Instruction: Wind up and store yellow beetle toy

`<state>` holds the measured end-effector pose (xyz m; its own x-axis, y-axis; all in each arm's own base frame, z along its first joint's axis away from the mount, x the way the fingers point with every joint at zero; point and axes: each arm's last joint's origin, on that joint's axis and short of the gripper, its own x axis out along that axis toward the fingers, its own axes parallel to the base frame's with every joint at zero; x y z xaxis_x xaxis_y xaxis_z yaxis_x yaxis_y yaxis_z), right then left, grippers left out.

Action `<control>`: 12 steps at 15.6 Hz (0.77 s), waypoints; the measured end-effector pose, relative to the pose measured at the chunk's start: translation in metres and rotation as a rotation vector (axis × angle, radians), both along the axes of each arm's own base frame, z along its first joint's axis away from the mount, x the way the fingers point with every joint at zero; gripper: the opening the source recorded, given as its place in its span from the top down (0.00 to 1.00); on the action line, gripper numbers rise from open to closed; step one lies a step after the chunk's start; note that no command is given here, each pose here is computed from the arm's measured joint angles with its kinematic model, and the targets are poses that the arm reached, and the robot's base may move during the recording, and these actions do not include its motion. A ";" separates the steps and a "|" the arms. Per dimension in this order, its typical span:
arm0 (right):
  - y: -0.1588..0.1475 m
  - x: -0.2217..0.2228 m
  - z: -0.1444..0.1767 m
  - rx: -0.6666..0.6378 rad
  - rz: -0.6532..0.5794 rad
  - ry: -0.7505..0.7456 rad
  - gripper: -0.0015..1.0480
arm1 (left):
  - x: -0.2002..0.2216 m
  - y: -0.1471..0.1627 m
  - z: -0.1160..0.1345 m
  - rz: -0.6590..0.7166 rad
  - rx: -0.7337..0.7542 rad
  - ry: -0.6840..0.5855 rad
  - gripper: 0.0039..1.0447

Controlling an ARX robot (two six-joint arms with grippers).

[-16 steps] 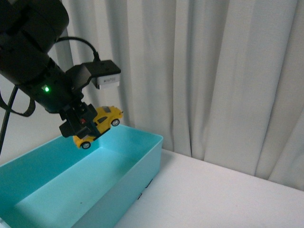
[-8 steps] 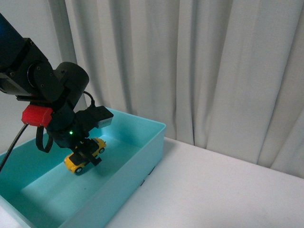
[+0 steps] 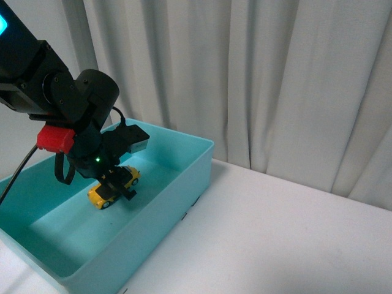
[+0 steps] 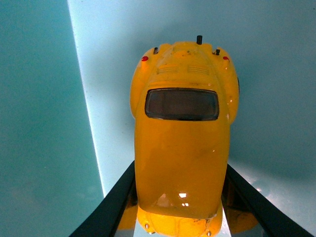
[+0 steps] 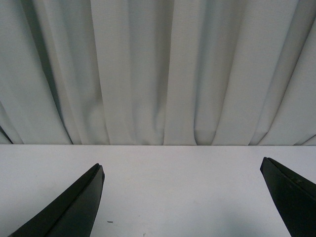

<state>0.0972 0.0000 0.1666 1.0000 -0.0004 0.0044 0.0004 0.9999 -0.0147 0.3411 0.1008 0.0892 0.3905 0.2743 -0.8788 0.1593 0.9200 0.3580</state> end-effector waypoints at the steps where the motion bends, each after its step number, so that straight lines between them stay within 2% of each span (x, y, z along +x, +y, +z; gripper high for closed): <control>1: 0.000 0.000 0.000 0.000 0.000 0.000 0.06 | -0.002 -0.001 -0.002 -0.004 -0.009 0.006 0.48; 4: 0.000 0.000 0.000 0.000 0.000 0.000 0.06 | -0.005 -0.004 -0.006 -0.006 -0.028 0.018 0.14; 5: 0.000 0.000 0.000 0.000 0.000 0.000 0.06 | -0.006 -0.005 -0.004 -0.006 -0.045 0.021 0.06; 8: 0.000 0.000 0.000 0.000 0.000 0.000 0.06 | -0.007 -0.015 0.005 -0.039 -0.089 0.007 0.06; 12: 0.000 0.000 0.000 0.000 0.000 0.000 0.06 | -0.009 -0.026 0.052 -0.110 -0.133 -0.148 0.06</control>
<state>0.0972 0.0000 0.1666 1.0000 -0.0004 0.0044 0.0004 0.9999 -0.0147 0.3322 0.0748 0.1416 0.5388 0.1085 -0.8354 0.2161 0.9407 0.2616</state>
